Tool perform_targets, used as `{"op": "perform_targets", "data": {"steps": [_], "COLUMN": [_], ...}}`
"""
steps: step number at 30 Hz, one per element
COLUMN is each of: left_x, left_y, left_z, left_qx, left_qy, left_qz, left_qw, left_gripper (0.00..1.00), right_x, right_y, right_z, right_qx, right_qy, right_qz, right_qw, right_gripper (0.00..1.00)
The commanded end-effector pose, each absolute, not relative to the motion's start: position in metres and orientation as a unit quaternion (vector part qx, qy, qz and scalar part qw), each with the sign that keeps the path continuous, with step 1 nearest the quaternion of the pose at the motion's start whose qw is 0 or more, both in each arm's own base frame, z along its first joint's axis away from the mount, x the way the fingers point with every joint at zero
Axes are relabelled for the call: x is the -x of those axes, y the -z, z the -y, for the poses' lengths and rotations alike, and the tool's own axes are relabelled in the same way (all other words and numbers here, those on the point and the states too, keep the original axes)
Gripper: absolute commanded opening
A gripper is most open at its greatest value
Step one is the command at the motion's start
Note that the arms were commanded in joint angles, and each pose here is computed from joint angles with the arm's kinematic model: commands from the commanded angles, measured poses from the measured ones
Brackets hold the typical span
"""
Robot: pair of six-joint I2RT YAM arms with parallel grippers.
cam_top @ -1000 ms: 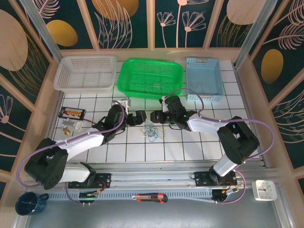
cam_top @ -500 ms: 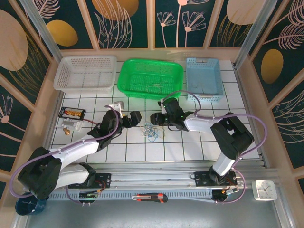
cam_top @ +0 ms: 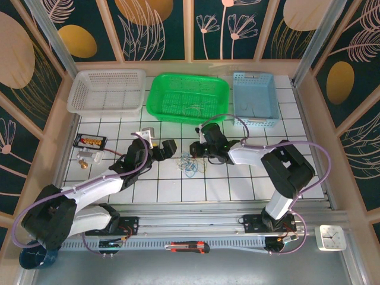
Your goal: Untangle the cables
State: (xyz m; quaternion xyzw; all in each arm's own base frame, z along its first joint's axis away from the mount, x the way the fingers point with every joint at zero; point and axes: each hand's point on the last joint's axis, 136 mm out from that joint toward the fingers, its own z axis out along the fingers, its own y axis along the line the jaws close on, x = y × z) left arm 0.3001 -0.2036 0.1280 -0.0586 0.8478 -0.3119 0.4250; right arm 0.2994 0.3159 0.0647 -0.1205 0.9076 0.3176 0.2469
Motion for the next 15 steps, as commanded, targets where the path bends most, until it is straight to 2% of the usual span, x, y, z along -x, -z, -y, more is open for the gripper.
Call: {"op": "perform_targets", "data": {"steps": [1, 8, 15], "left_x": [-0.3, -0.299, -0.3], "left_y": [-0.135, -0.141, -0.142], "left_z": [0.206, 0.213, 0.221], "left_qx": [0.047, 0.015, -0.004], "left_qy": [0.324, 0.334, 0.343], "left_qz": [-0.838, -0.832, -0.827], "left_qw": [0.436, 0.444, 0.446], "left_gripper": [0.99, 0.99, 0.99], "right_x": [-0.309, -0.314, -0.315], "right_y": [-0.089, -0.141, -0.159], "right_z": [-0.324, -0.324, -0.32], "right_qx": [0.127, 0.131, 0.134], "right_qy": [-0.325, -0.341, -0.337], "right_qz": [-0.896, -0.876, -0.87], "right_qw": [0.274, 0.317, 0.335], "right_gripper": [0.0, 0.0, 0.0]}}
